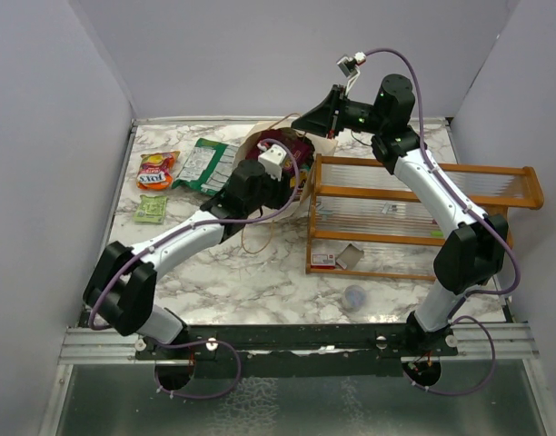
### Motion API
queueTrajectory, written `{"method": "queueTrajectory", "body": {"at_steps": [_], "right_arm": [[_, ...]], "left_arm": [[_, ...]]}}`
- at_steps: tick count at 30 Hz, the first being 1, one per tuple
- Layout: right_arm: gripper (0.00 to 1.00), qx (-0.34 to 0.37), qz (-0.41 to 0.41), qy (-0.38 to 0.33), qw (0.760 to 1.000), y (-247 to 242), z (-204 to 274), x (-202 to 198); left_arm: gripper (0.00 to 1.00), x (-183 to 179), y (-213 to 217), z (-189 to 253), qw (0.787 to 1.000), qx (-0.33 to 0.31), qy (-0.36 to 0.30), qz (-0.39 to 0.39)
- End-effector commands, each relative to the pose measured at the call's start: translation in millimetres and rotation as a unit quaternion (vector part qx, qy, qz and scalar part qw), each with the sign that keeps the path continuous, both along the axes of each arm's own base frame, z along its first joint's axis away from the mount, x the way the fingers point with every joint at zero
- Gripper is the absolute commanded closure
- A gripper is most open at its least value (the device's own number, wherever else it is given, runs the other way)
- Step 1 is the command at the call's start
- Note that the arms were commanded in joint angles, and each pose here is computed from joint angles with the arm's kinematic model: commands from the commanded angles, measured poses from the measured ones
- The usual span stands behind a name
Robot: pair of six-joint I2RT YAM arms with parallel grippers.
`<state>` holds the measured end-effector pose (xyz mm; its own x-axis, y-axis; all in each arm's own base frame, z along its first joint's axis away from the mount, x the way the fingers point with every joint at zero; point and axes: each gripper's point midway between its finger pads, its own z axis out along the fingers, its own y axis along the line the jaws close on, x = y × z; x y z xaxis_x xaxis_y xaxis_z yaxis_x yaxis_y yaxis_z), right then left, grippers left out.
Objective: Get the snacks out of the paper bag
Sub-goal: Take out the snack from the paper bag.
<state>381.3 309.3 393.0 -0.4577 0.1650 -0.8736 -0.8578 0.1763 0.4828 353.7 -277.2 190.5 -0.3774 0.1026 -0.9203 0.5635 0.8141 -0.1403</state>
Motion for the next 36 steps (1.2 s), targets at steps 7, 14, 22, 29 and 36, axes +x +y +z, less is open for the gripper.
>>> {"method": "queueTrajectory", "body": {"at_steps": [7,14,22,29,36], "right_arm": [[0.99,0.008,0.004,-0.021,1.0,-2,14,-8],[0.99,0.009,0.004,-0.021,1.0,-2,14,-8],[0.99,0.009,0.004,-0.02,1.0,-2,14,-8],[0.99,0.008,0.004,-0.019,1.0,-2,13,-9],[0.99,0.007,0.004,-0.018,1.0,-2,12,-8]], "left_arm": [[0.46,34,-18,-5,1.0,0.006,-0.025,0.007],[0.43,46,-17,-26,0.999,0.02,-0.024,0.027],[0.45,62,-14,-47,0.997,0.052,-0.027,0.048],[0.68,64,-8,-37,0.996,0.058,-0.04,0.061],[0.85,52,-3,-2,0.996,0.032,-0.051,0.059]]}}
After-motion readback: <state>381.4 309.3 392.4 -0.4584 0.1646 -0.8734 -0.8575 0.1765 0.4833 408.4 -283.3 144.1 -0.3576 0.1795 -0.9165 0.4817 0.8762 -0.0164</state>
